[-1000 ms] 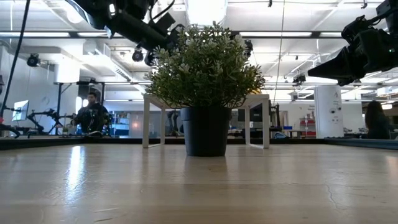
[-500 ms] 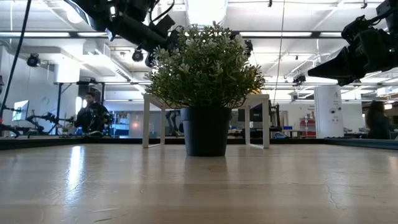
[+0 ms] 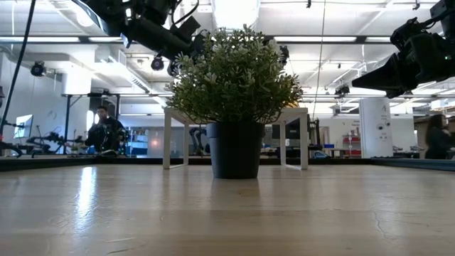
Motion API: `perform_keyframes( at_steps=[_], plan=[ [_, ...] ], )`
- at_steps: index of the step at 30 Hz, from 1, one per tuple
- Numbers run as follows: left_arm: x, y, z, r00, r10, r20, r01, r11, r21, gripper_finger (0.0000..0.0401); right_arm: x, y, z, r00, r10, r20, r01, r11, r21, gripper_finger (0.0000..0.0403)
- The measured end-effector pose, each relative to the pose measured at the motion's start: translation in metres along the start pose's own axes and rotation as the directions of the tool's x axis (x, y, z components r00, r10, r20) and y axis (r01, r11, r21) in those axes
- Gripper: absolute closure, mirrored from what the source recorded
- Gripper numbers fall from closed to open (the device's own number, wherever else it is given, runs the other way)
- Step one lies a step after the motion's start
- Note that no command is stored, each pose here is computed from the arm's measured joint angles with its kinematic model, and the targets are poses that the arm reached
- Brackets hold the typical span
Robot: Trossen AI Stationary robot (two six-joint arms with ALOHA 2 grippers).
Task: Pick & Place candle stick holders
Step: Put the black candle holder on the shelf, then return to Home Position
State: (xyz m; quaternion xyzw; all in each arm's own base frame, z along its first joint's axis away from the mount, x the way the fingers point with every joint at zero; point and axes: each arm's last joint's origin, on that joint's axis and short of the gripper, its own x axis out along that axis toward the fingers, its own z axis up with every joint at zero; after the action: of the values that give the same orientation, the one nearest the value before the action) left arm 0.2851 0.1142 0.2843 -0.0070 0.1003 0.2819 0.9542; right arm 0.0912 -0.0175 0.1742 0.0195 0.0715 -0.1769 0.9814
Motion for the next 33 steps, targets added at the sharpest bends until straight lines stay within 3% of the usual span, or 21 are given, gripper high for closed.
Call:
perform_keyframes(
  at_steps=[5,20,33],
  plan=[
    [0.000,0.000,0.000,1.000,-0.015,-0.001,0.015,1.000,0.000,0.0360,0.000,0.000,0.000,1.000,0.000,0.000,0.000,1.000,0.000,0.0394],
    [0.000,0.000,-0.002,1.000,-0.008,-0.025,0.008,1.000,-0.004,0.0226,0.000,0.000,0.000,1.000,0.000,0.000,0.000,1.000,0.002,0.0394],
    [-0.030,0.007,0.009,0.997,0.000,-0.082,0.002,1.000,0.024,0.0215,0.000,0.000,0.000,1.000,0.000,0.000,0.000,1.000,0.002,0.0394]
  ],
)
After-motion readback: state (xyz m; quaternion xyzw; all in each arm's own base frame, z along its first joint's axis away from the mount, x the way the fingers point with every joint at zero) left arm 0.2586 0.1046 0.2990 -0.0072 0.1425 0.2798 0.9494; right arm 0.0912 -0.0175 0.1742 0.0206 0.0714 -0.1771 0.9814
